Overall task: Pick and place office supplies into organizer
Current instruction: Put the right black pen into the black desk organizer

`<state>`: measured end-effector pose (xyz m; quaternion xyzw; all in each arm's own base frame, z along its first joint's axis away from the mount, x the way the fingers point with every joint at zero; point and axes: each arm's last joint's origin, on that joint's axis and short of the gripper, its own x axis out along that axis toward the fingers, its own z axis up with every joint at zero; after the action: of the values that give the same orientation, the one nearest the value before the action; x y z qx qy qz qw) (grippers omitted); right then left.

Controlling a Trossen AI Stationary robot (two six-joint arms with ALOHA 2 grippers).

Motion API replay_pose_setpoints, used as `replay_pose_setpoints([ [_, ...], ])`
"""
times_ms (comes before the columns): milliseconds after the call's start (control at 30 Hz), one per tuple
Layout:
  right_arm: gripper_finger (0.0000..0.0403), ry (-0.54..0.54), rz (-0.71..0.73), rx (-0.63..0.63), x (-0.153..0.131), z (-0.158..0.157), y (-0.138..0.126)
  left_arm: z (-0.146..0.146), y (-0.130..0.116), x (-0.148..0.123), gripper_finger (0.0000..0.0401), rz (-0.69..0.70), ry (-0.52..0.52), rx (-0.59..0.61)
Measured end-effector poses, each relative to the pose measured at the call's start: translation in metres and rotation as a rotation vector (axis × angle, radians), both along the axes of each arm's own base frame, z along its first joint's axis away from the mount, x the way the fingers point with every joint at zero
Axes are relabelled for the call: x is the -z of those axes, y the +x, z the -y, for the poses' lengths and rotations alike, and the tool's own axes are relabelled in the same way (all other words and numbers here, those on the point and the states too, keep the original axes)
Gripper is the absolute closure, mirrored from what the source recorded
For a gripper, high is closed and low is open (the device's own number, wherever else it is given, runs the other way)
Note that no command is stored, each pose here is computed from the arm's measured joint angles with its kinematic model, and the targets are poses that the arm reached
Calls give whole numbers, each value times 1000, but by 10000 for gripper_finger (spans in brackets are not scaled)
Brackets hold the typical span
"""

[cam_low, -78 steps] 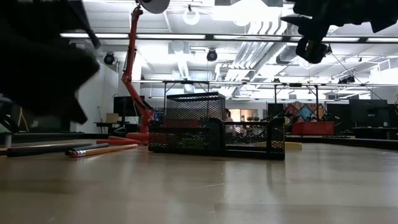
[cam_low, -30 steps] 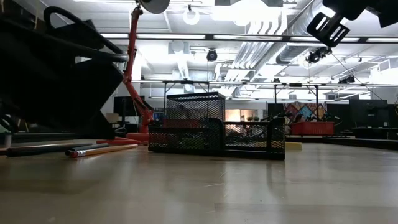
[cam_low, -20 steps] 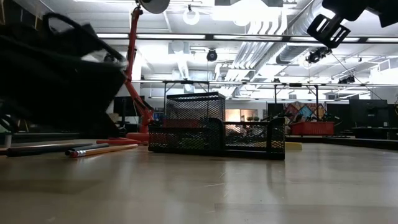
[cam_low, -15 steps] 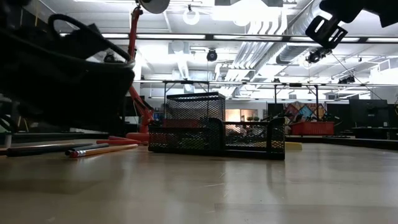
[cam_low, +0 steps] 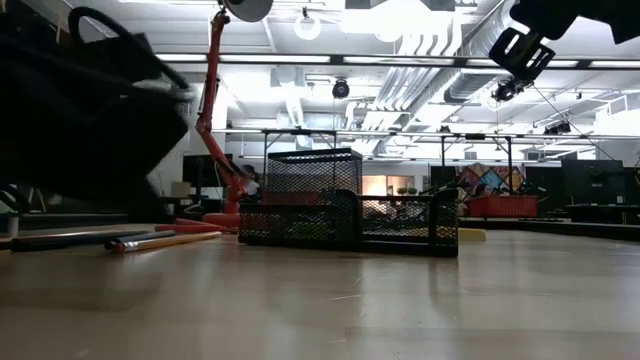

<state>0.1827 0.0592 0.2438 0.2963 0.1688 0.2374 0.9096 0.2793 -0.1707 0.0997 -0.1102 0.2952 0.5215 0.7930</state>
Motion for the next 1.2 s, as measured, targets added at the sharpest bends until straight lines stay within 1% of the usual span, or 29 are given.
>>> replay_pose_setpoints([
  [67,286,-4,1,0,0,0,0,0,-2,-7,401,-101,-36,-50],
  [133,286,-14,5,6,0,0,0,-1,-4,-10,400,-135,-34,-67],
  [267,286,-23,5,9,1,0,0,-1,-4,-9,399,-157,-25,-50],
  [333,286,-24,4,8,1,0,0,-1,-4,-4,392,-129,-47,-44],
  [467,286,-20,-5,4,1,0,0,-1,-3,2,358,-82,-75,-45],
  [600,286,-25,-10,1,2,0,0,-4,-3,2,316,-86,-75,-58],
  [667,286,-27,-9,0,2,0,0,-7,-2,3,298,-119,-79,-62],
  [733,286,-28,-9,-1,2,0,0,-11,0,4,283,-170,-110,-76],
  [833,286,-29,-12,-1,3,0,0,-17,4,4,271,-232,-141,-81],
  [967,286,-30,-21,-7,3,0,-1,-20,5,5,273,-270,-144,-65],
  [1033,286,-33,-33,-8,5,0,-1,-19,5,5,282,-268,-128,-57],
  [1133,286,-35,-41,-8,5,0,-1,-19,5,6,299,-282,-148,-60],
  [1200,286,-34,-40,-8,5,0,-1,-20,5,10,311,-299,-130,-44],
])
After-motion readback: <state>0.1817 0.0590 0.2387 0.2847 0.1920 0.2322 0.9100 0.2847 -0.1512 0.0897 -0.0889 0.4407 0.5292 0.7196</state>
